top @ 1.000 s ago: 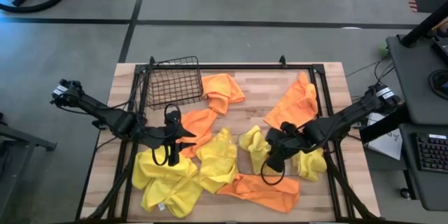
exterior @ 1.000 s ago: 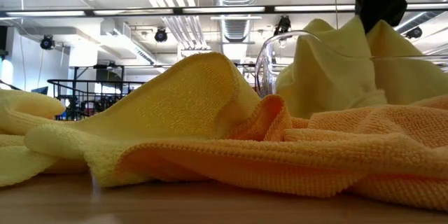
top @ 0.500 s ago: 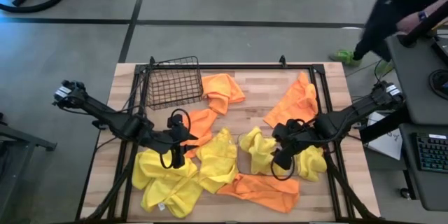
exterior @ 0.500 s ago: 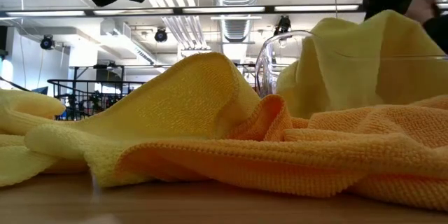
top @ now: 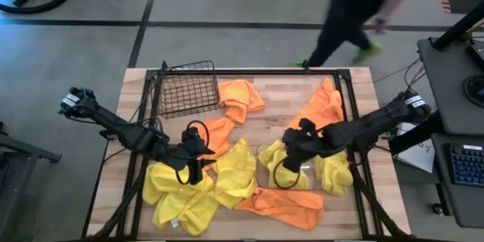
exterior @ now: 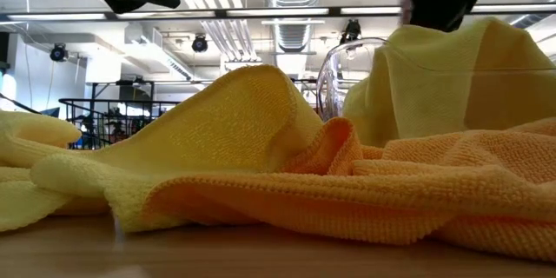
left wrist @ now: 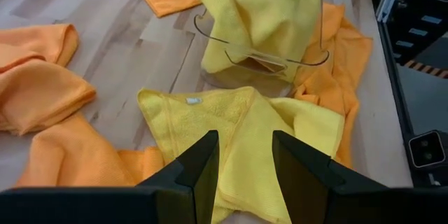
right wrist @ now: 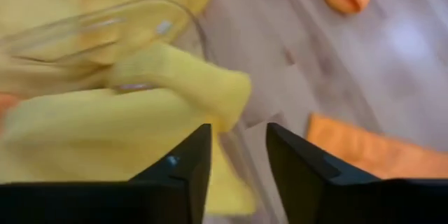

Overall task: Sort microfiber towel by color & place in baskets
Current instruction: Put the yellow towel into the transparent bin

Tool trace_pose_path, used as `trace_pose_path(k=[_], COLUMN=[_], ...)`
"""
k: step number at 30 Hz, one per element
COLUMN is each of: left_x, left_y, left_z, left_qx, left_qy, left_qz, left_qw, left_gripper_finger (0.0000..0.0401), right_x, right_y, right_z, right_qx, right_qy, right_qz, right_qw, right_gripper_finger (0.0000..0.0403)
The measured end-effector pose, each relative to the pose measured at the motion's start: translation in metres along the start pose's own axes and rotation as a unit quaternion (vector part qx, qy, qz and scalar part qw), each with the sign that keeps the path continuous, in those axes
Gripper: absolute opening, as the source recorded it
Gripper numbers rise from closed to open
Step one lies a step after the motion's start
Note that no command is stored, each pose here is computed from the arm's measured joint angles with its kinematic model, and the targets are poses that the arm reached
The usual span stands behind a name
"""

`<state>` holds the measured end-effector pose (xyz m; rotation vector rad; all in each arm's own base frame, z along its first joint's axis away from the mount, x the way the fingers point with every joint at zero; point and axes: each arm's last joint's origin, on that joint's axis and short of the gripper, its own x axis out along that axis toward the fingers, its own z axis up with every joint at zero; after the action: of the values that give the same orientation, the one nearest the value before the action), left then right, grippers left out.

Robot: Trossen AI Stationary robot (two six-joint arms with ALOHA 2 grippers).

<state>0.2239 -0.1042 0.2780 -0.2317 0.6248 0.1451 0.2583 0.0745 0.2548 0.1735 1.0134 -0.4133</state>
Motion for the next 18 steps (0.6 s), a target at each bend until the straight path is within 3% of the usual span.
trace_pose_path(k=[4,9,13,18], left_x=[0.002,0.007,0.010,0.013], left_y=[-0.001,-0.002,-0.003,-0.004], left_z=[-0.001,-0.003,-0.005,-0.007], left_qx=[-0.004,0.000,0.000,0.003], left_qy=[0.003,0.011,0.016,0.021], left_qz=[0.002,0.006,0.010,0.013], left_qw=[1.000,1.000,1.000,1.000], left_gripper_finger=[0.0119,0.0119,0.0119,0.0119], right_x=[0.019,0.034,0.043,0.047], right_y=[0.003,0.017,0.027,0.032], right_z=[0.009,0.015,0.012,0.003], right_qx=[-0.033,-0.083,-0.102,-0.116], right_qy=[-0.005,0.000,0.032,0.064], right_qz=[0.000,0.081,0.138,0.133], right_qw=[0.999,0.993,0.985,0.982], right_gripper_finger=[0.0080,0.0038,0.0020,0.0012])
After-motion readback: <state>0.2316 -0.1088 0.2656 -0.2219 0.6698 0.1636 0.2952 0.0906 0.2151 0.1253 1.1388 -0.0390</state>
